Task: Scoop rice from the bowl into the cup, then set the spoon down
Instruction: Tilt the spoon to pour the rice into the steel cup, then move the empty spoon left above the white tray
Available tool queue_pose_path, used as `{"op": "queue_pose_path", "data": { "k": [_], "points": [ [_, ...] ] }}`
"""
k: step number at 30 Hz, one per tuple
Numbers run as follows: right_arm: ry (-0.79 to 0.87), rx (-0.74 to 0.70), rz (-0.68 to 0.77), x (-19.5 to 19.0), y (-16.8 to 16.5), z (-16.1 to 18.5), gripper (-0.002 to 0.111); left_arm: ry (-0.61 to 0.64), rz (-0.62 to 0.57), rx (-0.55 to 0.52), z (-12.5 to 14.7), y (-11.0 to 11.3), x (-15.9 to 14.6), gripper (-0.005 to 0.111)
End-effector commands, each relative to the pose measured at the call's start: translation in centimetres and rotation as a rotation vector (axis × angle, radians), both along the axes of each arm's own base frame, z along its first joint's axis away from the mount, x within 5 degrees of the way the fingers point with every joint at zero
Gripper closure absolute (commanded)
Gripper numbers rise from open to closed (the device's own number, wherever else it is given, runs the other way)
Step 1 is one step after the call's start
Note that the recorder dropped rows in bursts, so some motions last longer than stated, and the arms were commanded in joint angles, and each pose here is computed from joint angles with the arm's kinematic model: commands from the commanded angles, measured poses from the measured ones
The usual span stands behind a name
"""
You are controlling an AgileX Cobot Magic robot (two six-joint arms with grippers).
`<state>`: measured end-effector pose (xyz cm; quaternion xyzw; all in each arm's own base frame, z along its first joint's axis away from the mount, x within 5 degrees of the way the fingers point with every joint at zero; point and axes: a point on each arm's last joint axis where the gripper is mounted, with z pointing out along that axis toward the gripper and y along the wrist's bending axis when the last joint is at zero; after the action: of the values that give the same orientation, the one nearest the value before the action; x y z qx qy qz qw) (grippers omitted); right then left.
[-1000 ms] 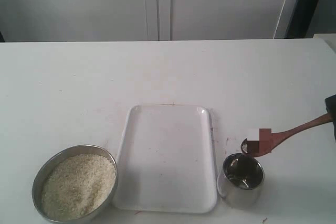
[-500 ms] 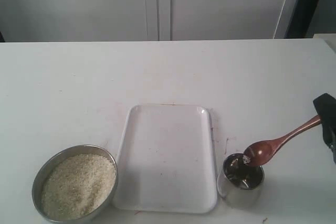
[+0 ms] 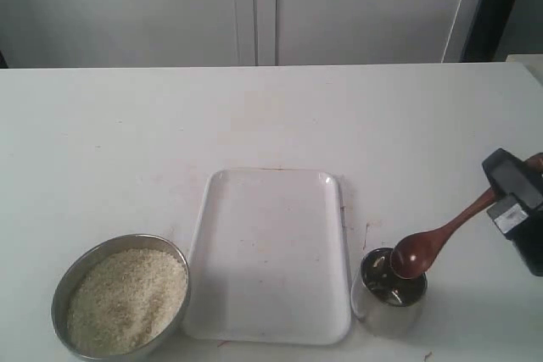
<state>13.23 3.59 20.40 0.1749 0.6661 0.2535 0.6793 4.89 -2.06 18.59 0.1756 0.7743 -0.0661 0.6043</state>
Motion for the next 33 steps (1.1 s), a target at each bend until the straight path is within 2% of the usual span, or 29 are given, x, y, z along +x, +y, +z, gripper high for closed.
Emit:
{"op": "queue_pose_path", "data": {
  "k": [1, 7, 13, 18, 25, 28, 33],
  "points": [
    [-0.017, -0.055, 0.008, -0.1, 0.0, 0.1, 0.108, 0.006, -0.007, -0.003, -0.2, 0.0, 0.0, 0.092],
    [-0.020, -0.053, 0.007, -0.1, 0.0, 0.1, 0.108, 0.006, -0.007, -0.003, -0.2, 0.0, 0.0, 0.092],
    [-0.026, 0.088, 0.035, 0.1, 0.4, 0.6, 0.108, 0.006, -0.007, -0.003, -0.2, 0.0, 0.0, 0.092],
    [-0.095, -0.001, 0.207, 1.3, 2.9, 3.2, 0.108, 0.006, -0.007, -0.003, -0.2, 0.0, 0.0, 0.092],
    [0.030, -0.124, 0.311, 3.6, 5.4, 6.8, 0.108, 0.006, -0.007, -0.003, -0.2, 0.0, 0.0, 0.092],
    [0.039, -0.113, 0.336, 4.2, 6.1, 8.8, 0.108, 0.006, -0.007, -0.003, -0.2, 0.0, 0.0, 0.092],
    [0.124, -0.115, 0.384, 4.7, 6.9, 10.1, 0.108, 0.006, -0.007, -0.003, -0.2, 0.0, 0.0, 0.092]
  ]
}}
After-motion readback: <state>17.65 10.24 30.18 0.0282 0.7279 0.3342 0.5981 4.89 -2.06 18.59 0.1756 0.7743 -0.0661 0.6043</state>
